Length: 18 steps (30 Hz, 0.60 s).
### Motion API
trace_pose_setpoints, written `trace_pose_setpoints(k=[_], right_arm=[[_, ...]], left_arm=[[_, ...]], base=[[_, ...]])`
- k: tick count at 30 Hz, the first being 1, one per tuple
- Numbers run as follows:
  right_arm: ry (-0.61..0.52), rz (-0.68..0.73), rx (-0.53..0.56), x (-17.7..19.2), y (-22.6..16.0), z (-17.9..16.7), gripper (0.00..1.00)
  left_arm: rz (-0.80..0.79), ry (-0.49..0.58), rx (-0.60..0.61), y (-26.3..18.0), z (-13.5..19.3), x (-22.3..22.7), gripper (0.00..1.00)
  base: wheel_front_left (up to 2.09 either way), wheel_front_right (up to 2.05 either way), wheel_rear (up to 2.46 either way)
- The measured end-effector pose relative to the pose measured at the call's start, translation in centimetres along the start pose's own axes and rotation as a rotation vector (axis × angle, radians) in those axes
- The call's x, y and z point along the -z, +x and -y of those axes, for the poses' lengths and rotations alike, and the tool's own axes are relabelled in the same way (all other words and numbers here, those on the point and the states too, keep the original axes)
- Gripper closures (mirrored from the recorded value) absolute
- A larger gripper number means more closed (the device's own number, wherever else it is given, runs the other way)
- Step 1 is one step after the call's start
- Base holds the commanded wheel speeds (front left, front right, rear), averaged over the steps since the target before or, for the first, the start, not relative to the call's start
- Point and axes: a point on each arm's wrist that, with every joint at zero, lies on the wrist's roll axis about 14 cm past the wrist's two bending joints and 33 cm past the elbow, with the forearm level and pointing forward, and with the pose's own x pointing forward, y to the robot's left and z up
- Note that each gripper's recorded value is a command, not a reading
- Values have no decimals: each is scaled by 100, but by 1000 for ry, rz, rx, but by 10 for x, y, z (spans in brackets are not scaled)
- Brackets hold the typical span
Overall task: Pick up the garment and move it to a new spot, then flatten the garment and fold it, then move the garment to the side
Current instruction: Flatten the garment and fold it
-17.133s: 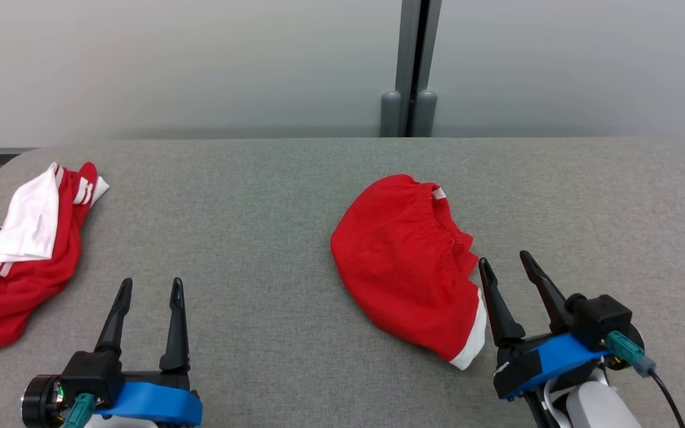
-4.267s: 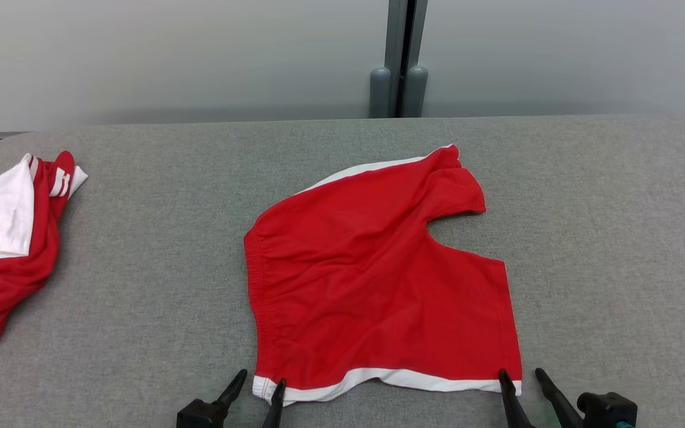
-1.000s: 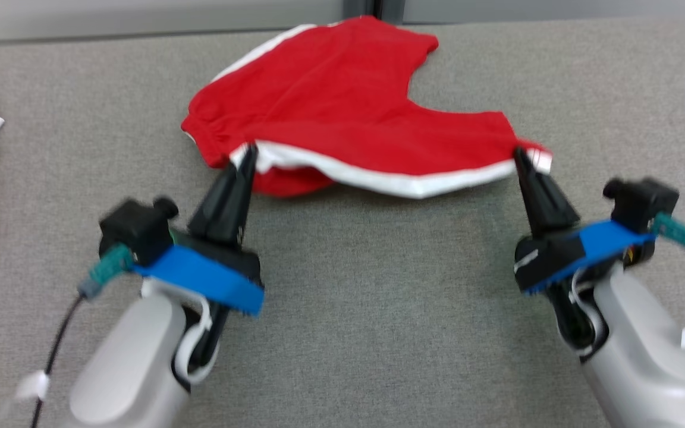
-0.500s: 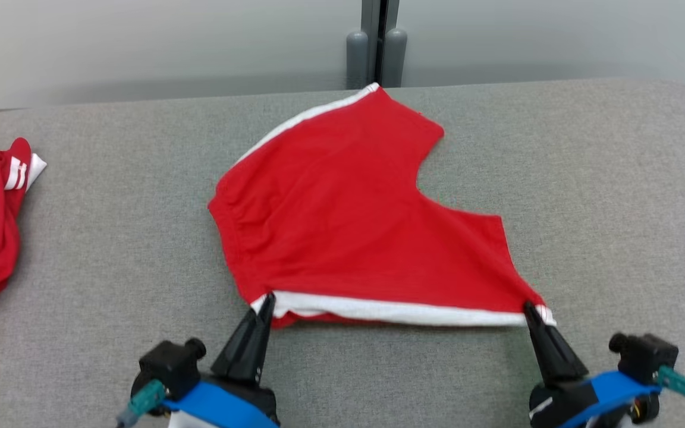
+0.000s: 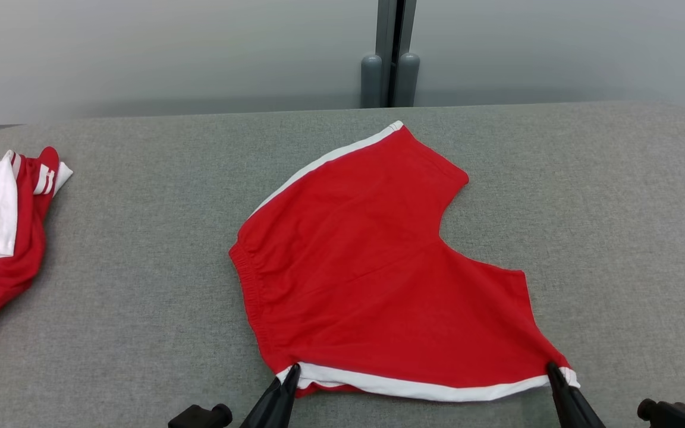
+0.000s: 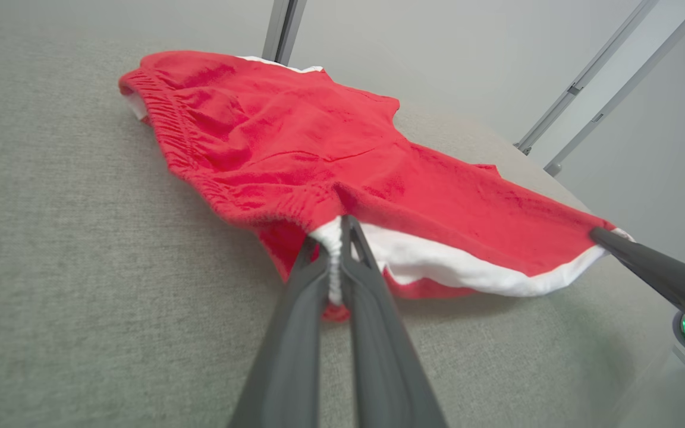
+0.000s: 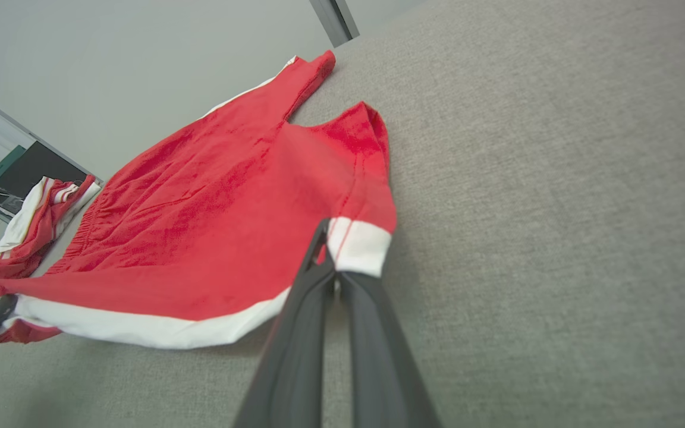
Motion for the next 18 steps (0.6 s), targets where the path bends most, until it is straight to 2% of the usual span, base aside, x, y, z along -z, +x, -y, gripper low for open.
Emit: trace_pose_setpoints(k=[5,10,18], right_arm=[[8,41,21,-17,5,4,100],[15,112,13,-45,29,1,100],[-24,175,-89,-84,83,-33,100]], left_arm=[[17,-10,-1,2,2,-4,100],[66,-9,7,12,2,-21,100],[136,-1,3,29,-9,-50,100]], base=[[0,0,0],[0,0,0],[0,0,0]])
